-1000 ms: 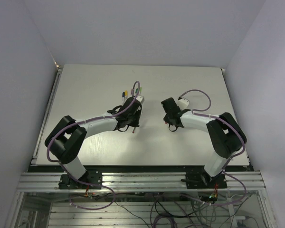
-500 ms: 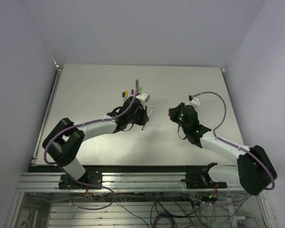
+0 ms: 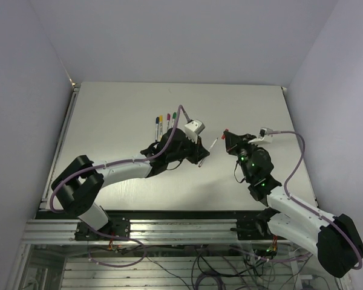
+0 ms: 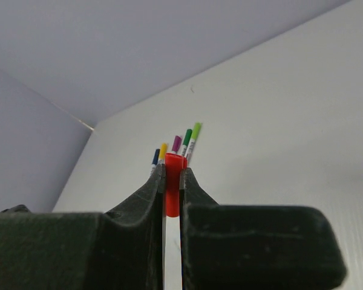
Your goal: Insert the pens into the pen caps
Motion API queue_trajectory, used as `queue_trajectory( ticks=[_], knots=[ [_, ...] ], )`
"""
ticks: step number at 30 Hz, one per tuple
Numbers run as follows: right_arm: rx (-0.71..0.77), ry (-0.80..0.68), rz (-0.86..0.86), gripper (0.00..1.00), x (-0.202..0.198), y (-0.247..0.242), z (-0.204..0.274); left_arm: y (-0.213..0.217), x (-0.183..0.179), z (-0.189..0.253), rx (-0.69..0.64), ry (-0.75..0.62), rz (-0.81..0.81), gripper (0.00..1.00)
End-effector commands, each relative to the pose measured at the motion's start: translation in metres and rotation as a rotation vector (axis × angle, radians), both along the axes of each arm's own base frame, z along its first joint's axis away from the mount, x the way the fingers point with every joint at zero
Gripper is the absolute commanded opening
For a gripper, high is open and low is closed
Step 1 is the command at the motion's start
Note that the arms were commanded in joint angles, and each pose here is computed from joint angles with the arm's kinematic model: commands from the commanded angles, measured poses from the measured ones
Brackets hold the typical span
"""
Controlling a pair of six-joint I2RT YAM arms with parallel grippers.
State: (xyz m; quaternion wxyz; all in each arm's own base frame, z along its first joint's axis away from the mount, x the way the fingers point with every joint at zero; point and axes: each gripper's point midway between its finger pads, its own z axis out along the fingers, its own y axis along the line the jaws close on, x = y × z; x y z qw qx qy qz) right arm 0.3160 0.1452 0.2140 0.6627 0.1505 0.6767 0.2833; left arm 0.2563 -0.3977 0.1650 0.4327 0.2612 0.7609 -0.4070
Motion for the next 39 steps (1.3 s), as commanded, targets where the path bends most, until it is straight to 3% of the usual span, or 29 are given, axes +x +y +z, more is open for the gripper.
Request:
queue_trajectory(
  ticks=[1, 39],
  knots=[
    [0.055, -0.083, -0.017, 0.0, -0.004, -0.006, 0.019, -0.007, -0.008, 0.027, -0.084, -0.039, -0.035, 0.07],
    [0.128, -0.098, 0.068, 0.0, -0.006, 0.011, 0.015, -0.015, -0.012, 0.025, -0.091, -0.044, -0.047, 0.07]
  ],
)
